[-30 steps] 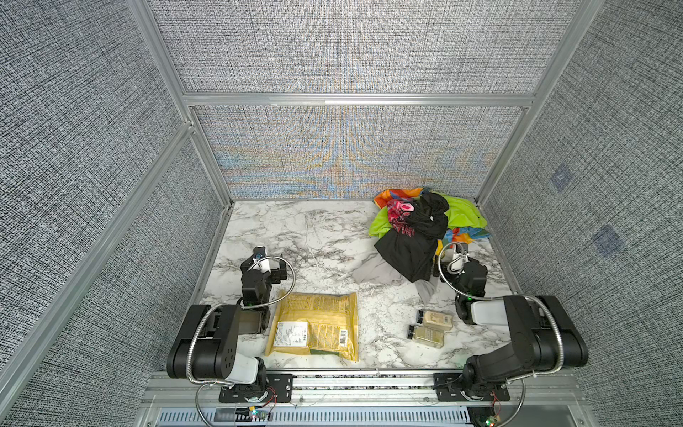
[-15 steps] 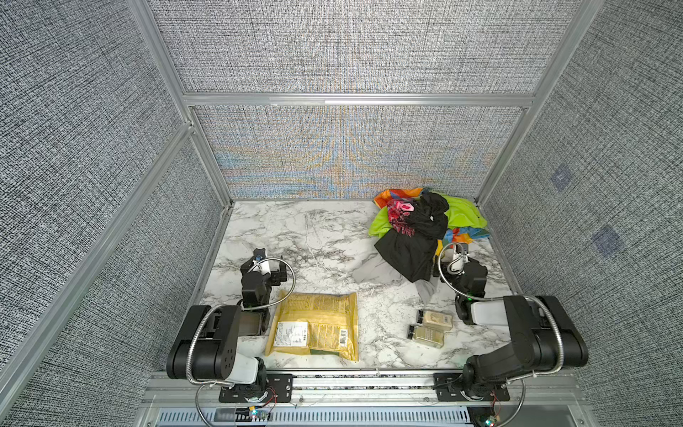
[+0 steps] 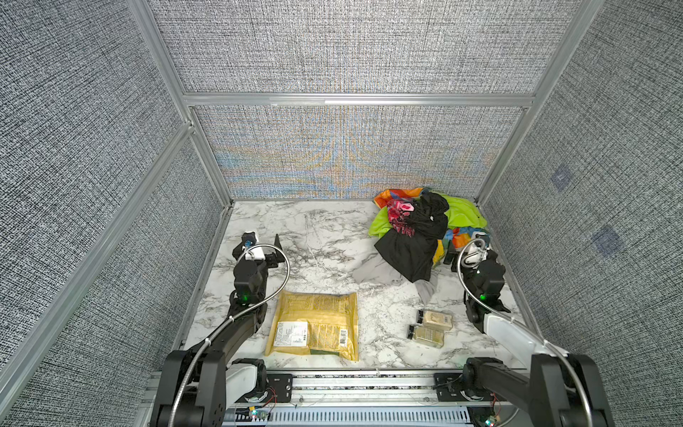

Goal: Pick out a specific cloth from the pile

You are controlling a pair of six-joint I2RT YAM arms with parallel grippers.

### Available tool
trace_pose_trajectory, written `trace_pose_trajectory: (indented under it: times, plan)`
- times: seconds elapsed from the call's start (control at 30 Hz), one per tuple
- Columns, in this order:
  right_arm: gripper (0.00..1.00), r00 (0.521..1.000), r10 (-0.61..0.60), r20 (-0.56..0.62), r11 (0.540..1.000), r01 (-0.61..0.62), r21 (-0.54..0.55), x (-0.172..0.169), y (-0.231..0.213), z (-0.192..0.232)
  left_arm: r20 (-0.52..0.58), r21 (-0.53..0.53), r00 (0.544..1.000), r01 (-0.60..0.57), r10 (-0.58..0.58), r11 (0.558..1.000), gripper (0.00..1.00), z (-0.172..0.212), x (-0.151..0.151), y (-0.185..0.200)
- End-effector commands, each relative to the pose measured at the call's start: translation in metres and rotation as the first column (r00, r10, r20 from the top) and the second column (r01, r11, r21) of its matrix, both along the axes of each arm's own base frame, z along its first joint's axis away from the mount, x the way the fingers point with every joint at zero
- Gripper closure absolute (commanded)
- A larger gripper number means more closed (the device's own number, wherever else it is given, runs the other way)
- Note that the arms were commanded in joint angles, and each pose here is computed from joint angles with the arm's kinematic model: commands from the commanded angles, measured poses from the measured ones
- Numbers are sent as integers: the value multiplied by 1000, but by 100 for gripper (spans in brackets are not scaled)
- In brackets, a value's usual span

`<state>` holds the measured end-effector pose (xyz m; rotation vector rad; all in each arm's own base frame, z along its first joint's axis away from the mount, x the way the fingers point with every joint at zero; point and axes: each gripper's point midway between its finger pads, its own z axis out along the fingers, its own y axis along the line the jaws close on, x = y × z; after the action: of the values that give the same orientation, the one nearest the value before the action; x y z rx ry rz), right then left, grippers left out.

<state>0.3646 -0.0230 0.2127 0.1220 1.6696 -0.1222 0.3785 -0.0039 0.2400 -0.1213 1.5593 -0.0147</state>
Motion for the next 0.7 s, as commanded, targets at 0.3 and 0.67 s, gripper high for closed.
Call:
trace_pose_trajectory:
  times: [0.3,0.67]
  plan:
    - [1,984,120,-130,969,-88,230,3,46,63,-132,-279,854,456,-504,845,1,89,50,-100]
    - [1,923,280,-263,931,-195,307,54,106,68,-152,-264,627,719,-764,642,1,83,20,-148]
